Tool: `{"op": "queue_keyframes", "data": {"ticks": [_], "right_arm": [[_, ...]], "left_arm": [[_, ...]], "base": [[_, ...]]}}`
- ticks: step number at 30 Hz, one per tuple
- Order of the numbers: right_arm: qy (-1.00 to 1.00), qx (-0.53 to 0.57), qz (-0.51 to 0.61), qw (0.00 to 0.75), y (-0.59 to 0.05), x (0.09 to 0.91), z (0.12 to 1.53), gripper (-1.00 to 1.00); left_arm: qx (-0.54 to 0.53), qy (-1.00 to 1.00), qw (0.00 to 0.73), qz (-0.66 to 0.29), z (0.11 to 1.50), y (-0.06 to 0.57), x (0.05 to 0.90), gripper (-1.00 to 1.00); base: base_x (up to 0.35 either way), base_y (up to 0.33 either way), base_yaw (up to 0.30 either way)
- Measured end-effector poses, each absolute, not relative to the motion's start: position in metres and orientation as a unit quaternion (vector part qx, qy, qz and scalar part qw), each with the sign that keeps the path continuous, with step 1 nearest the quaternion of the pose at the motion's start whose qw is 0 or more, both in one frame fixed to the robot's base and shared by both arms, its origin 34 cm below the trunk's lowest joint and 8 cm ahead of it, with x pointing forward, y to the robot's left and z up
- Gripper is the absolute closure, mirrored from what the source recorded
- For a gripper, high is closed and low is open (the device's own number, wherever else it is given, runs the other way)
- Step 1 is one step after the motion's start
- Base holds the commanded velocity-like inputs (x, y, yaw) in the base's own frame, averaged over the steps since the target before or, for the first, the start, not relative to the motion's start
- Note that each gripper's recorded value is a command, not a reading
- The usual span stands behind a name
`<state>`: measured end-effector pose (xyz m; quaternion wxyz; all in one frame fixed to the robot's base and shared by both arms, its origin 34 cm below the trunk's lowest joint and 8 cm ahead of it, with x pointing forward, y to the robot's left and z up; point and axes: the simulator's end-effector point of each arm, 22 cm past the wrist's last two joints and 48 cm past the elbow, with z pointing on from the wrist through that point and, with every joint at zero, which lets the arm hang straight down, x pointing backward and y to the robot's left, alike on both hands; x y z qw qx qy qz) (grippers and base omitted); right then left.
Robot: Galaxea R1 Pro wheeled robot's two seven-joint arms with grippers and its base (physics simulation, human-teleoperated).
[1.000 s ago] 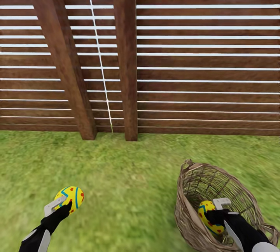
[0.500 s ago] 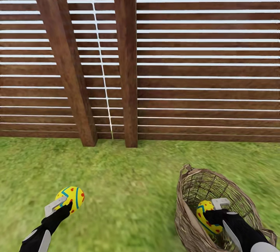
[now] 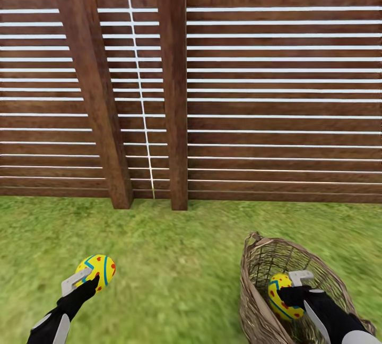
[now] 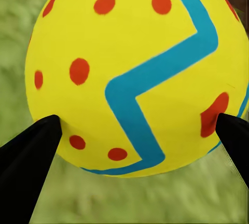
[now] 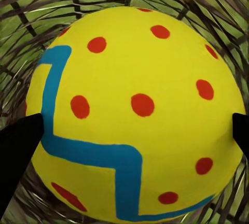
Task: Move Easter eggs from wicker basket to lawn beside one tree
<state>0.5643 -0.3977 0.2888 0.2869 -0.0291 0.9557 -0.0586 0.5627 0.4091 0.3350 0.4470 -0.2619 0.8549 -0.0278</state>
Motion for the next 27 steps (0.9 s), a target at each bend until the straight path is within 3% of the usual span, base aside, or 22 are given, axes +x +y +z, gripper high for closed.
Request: {"op": "queue_keyframes", "data": {"ticks": [9,15,27], "right_arm": [[0.950,-0.028,-0.059,0.304,-0.397,0.572,0.307,1.00],[0.947,-0.028,-0.059,0.315,-0.397,0.576,0.320,1.00],[0.939,-0.027,-0.059,0.338,-0.396,0.585,0.345,1.00]], "left_arm": [[-0.263,0.850,0.455,-0.034,0.347,0.406,0.565,1.00],[-0.265,0.844,0.464,-0.037,0.359,0.406,0.568,1.00],[-0.261,0.833,0.485,-0.046,0.384,0.405,0.575,1.00]], "base": [[-0.007,0.000,0.000],[-0.248,0.000,0.000],[-0.006,0.000,0.000]]}}
